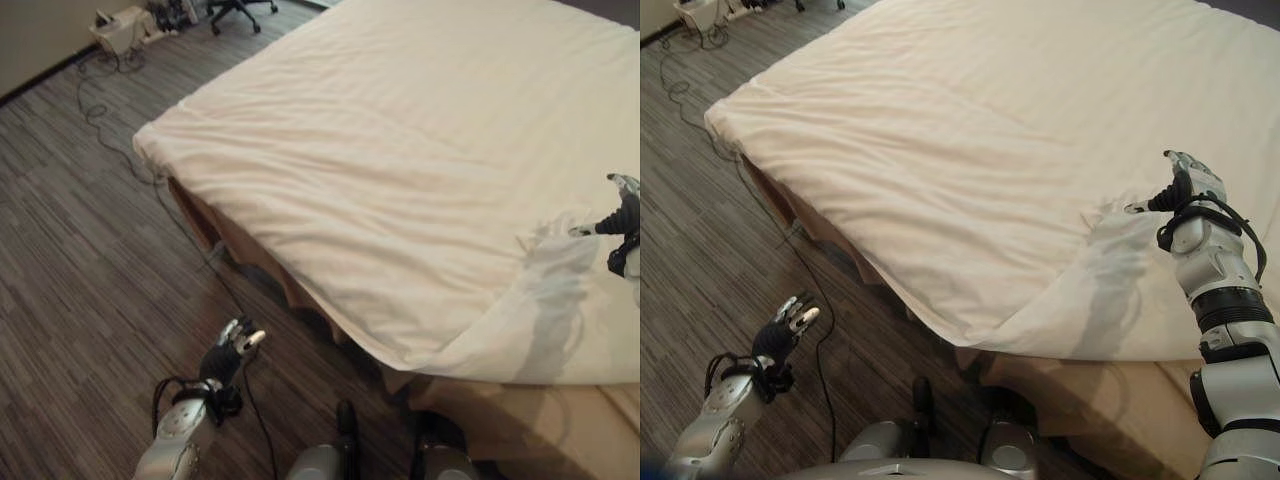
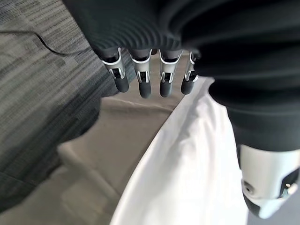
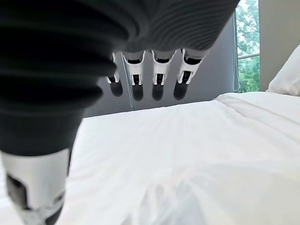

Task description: Making the bed.

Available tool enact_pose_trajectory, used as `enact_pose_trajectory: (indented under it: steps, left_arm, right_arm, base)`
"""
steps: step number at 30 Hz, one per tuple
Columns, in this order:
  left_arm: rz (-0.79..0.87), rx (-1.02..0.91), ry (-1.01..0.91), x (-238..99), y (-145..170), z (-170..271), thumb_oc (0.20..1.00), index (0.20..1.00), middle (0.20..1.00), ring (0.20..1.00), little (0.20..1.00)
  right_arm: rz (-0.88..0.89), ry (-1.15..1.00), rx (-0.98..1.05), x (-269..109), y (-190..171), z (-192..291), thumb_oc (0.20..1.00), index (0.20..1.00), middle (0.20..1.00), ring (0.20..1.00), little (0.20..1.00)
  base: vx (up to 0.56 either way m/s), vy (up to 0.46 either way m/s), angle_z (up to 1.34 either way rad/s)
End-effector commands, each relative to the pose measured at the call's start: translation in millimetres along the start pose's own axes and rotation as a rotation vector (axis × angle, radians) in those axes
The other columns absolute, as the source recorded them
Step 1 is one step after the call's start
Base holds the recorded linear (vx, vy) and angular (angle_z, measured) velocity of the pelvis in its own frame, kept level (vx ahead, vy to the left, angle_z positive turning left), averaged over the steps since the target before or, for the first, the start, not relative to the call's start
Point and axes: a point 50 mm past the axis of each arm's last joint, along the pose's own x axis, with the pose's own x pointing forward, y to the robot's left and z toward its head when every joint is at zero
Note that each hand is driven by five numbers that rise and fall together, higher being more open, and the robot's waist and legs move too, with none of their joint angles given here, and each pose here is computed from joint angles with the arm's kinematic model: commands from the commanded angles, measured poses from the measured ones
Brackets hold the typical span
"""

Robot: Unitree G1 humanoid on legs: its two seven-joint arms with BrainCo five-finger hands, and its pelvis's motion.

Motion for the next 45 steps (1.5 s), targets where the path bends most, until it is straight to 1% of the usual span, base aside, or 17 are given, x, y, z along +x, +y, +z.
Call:
enact_pose_trajectory:
  steps: [1, 3, 7, 8, 9, 10, 18, 21, 25, 26, 28, 34, 35, 39, 40, 44, 45]
  left_arm:
    - [-0.033, -0.055, -0.153, 10.6, -7.4, 29.3, 1.0, 1.0, 1.0, 1.0, 1.0]
    - [-0.023, -0.069, -0.16, 11.2, -5.9, 29.7, 1.0, 1.0, 1.0, 1.0, 1.0]
    - [-0.048, -0.118, -0.185, 15.8, -14.2, 31.1, 1.0, 1.0, 1.0, 1.0, 1.0]
    - [-0.05, -0.119, -0.181, 15.8, -13.6, 29.9, 1.0, 1.0, 1.0, 1.0, 1.0]
    - [-0.046, -0.117, -0.177, 14.9, -11.7, 28.6, 1.0, 1.0, 1.0, 1.0, 1.0]
    - [-0.04, -0.12, -0.169, 14.0, -10.0, 26.2, 1.0, 1.0, 1.0, 1.0, 1.0]
    - [-0.028, -0.159, -0.174, 5.6, -8.9, 21.9, 1.0, 1.0, 1.0, 1.0, 1.0]
    - [-0.003, -0.211, -0.112, -2.0, -8.9, 5.7, 1.0, 1.0, 1.0, 1.0, 1.0]
    - [-0.011, -0.183, -0.047, -4.4, -10.9, -6.4, 1.0, 1.0, 1.0, 1.0, 1.0]
    - [-0.017, -0.151, -0.015, -5.6, -10.2, -11.1, 1.0, 1.0, 1.0, 1.0, 1.0]
    - [-0.01, -0.118, 0.021, -8.5, -6.5, -18.3, 1.0, 1.0, 1.0, 1.0, 1.0]
    - [-0.009, -0.092, 0.04, -8.6, -4.3, -20.6, 1.0, 1.0, 1.0, 1.0, 1.0]
    - [-0.013, -0.012, 0.107, 13.0, -14.7, -30.7, 1.0, 1.0, 1.0, 1.0, 1.0]
    - [0.01, -0.066, 0.123, 13.0, -14.2, -34.5, 1.0, 1.0, 1.0, 1.0, 1.0]
    - [0.043, -0.096, 0.137, 11.5, -11.1, -39.9, 1.0, 1.0, 1.0, 1.0, 1.0]
    - [0.063, -0.122, 0.146, 13.4, -11.2, -42.6, 1.0, 1.0, 1.0, 1.0, 1.0]
    - [0.053, -0.143, 0.154, 14.1, -14.3, -44.2, 1.0, 1.0, 1.0, 1.0, 1.0]
  right_arm:
    - [-0.158, -0.009, -0.023, 13.9, -45.1, 10.8, 1.0, 1.0, 1.0, 1.0, 1.0]
    - [-0.176, 0.01, -0.031, 18.7, -55.0, 12.2, 1.0, 1.0, 1.0, 1.0, 1.0]
    - [-0.102, 0.092, -0.02, 21.4, -39.0, 3.1, 1.0, 1.0, 1.0, 1.0, 1.0]
    - [-0.08, 0.098, -0.039, 21.0, -33.7, 1.6, 0.533, 0.533, 0.533, 0.533, 0.533]
    - [-0.081, 0.107, -0.041, 21.3, -36.3, -0.2, 0.388, 0.388, 0.388, 0.388, 0.388]
    - [-0.083, 0.088, -0.053, 22.2, -38.9, 4.0, 0.2, 0.2, 0.2, 0.2, 0.2]
    - [-0.195, -0.202, -0.024, 5.7, -46.4, 47.6, 0.2, 0.2, 0.2, 0.2, 0.2]
    - [-0.203, -0.285, -0.002, -37.4, -24.4, 28.7, 0.2, 0.2, 0.2, 0.2, 0.2]
    - [-0.141, -0.241, 0.005, -67.0, -1.2, 0.3, 0.2, 0.2, 0.2, 0.2, 0.2]
    - [-0.075, -0.153, -0.034, -86.9, 15.6, -30.9, 0.2, 0.2, 0.2, 0.2, 0.2]
    - [-0.026, -0.086, -0.047, -99.2, 27.7, -50.3, 0.2, 0.2, 0.2, 0.2, 0.2]
    - [0.003, -0.041, -0.047, -106.8, 35.8, -61.6, 0.2, 0.2, 0.2, 0.2, 0.2]
    - [0.141, 0.149, -0.015, -124.2, 78.6, -97.2, 0.2, 0.2, 0.2, 0.2, 0.2]
    - [0.206, 0.233, 0.0, -128.3, 93.4, -110.6, 0.2, 0.2, 0.2, 0.2, 0.2]
    - [0.251, 0.317, 0.059, -136.8, 110.1, -119.6, 1.0, 1.0, 1.0, 1.0, 1.0]
    - [0.368, 0.479, 0.038, -158.8, 137.8, -144.4, 1.0, 1.0, 1.0, 1.0, 1.0]
    - [0.467, 0.609, -0.051, -177.8, 149.3, -167.7, 1.0, 1.0, 1.0, 1.0, 1.0]
  base:
    - [-0.09, -0.031, 0.25]
    - [-0.09, -0.007, 0.14]
    - [-0.06, -0.022, -0.09]
    - [0.0, 0.0, 0.0]
    - [-0.04, 0.013, -0.06]
    - [-0.03, 0.027, -0.1]
    - [0.04, 0.055, -0.14]
    - [0.09, 0.237, -0.25]
    - [0.04, 0.267, -0.06]
    - [-0.03, 0.245, -0.31]
    - [-0.07, 0.245, -0.27]
    - [-0.08, 0.1, -0.48]
    - [-0.32, 0.221, -0.06]
    - [-0.18, 0.088, -1.1]
    - [-0.05, -0.07, -0.63]
    - [-0.04, -0.124, -0.73]
    - [-0.07, -0.154, -0.13]
